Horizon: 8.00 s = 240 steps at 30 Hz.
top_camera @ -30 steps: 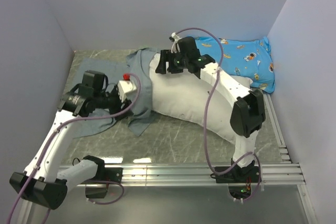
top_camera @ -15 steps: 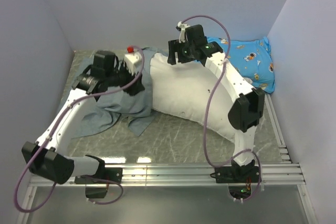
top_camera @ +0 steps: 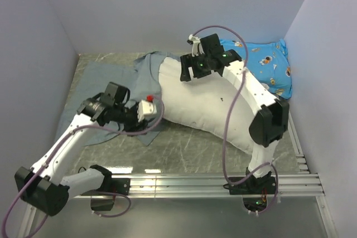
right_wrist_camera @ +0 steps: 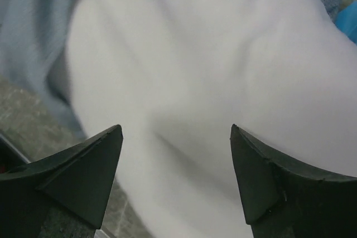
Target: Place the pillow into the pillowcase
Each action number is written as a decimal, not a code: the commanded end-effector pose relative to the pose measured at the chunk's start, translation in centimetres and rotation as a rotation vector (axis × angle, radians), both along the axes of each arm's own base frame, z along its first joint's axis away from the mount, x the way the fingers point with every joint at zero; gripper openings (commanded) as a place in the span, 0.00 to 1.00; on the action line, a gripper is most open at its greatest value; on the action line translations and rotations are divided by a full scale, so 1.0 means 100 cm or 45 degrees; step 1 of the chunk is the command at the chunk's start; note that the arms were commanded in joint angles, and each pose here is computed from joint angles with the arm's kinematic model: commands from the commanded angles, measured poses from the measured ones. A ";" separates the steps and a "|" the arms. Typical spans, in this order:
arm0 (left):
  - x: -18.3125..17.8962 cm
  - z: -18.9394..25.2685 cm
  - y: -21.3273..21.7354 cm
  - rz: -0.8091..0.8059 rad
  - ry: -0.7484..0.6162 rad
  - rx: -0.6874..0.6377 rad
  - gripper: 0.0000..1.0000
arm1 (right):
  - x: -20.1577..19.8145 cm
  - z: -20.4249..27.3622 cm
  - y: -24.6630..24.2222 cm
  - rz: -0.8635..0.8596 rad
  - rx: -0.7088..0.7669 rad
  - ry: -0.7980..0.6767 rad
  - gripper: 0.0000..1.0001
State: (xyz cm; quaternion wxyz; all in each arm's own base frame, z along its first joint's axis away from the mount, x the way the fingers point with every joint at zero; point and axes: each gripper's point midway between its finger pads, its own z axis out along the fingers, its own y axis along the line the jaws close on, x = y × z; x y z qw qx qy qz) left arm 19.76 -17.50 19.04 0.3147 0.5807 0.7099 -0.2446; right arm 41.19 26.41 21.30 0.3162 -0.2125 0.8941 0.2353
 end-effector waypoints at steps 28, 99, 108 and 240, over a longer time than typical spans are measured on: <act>0.024 -0.191 0.015 -0.406 -0.226 0.710 0.36 | -0.090 -0.101 0.020 0.382 -0.307 0.277 0.00; 0.258 -0.047 -0.030 0.831 0.390 -0.038 0.52 | -0.070 -0.061 0.048 0.504 0.008 0.121 0.56; 0.273 -0.026 -0.045 0.902 0.409 -0.188 0.11 | -0.091 -0.054 0.053 0.568 -0.012 -0.051 0.00; 0.071 0.026 -0.137 -0.544 -0.585 0.124 0.60 | -0.093 0.015 0.026 0.896 0.324 -0.254 0.00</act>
